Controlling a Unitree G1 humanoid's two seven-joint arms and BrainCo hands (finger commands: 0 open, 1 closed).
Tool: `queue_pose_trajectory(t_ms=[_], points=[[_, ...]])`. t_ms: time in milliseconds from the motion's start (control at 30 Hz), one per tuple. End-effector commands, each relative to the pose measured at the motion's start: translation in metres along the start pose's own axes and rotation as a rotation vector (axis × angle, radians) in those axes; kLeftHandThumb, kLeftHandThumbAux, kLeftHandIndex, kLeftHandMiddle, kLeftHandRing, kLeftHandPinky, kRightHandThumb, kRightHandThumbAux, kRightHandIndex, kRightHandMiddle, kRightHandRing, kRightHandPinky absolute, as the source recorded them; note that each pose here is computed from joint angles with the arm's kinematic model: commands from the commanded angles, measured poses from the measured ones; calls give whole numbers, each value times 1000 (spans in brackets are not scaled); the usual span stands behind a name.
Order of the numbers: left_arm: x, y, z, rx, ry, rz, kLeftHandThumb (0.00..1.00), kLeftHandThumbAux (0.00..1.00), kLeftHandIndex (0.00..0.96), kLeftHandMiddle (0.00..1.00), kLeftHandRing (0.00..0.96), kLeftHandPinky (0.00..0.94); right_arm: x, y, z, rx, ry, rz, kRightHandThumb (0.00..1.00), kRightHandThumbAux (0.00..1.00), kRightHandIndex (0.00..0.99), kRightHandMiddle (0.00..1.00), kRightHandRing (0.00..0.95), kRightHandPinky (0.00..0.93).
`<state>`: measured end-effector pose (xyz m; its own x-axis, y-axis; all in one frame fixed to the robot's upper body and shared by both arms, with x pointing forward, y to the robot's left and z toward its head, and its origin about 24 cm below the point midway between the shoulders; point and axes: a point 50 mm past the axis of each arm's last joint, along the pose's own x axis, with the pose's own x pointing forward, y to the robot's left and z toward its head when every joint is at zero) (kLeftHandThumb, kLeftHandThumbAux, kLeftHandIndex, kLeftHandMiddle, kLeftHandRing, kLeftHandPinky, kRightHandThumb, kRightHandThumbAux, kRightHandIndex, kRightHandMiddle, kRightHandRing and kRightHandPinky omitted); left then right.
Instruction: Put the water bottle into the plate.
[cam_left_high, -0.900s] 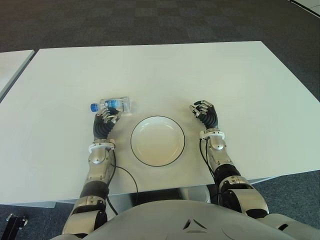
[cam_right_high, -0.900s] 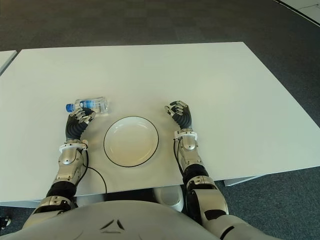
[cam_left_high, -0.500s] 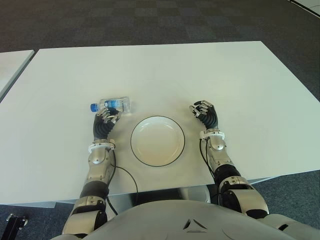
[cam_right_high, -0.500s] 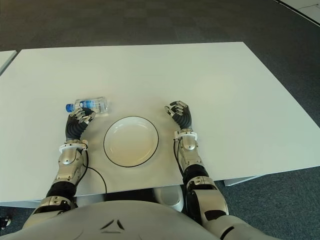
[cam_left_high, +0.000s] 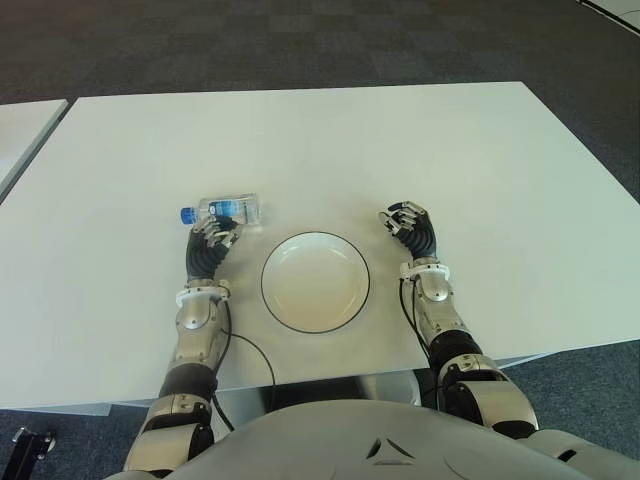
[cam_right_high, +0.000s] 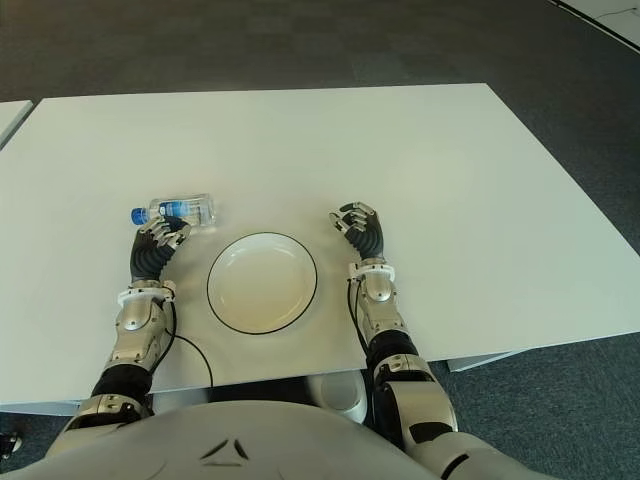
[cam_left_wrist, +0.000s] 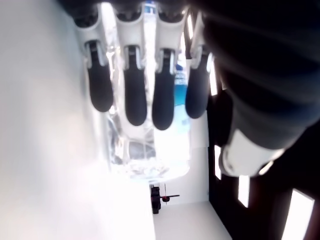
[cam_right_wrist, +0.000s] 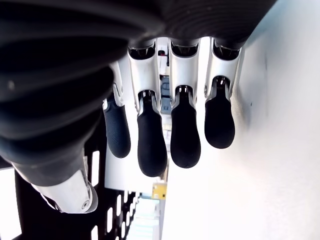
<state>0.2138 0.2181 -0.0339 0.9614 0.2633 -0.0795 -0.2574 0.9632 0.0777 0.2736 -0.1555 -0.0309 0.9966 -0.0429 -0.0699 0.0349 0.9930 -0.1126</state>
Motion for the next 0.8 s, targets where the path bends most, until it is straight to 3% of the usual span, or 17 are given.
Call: queue_pose_trajectory(t_ms=[33,167,433,567,633,800], points=[[-13,2,20,41,-10,-21,708,717,427,443,419,408,-32,2,-45,6,241,8,709,725,436,666,658,656],[-15,4,33,124,-56,1,707,717,427,455,432,439,-32,4,-45,13,244,3,708,726,436,671,662,659],[-3,12,55,560,-188,98,709,720,425,470,455,439,-33,8,-45,23,249,-10,708,726,435,678,667,658],[2,19,60,735,-246,135,710,720,424,495,505,515,-33,10,-45,29,254,-16,708,726,435,683,670,657],[6,23,66,814,-284,138,784,697,401,527,565,575,-33,11,-44,30,253,-20,708,725,435,683,669,657],[9,24,71,932,-350,143,830,681,394,562,625,638,-33,12,-44,30,251,-23,708,725,435,682,668,655]])
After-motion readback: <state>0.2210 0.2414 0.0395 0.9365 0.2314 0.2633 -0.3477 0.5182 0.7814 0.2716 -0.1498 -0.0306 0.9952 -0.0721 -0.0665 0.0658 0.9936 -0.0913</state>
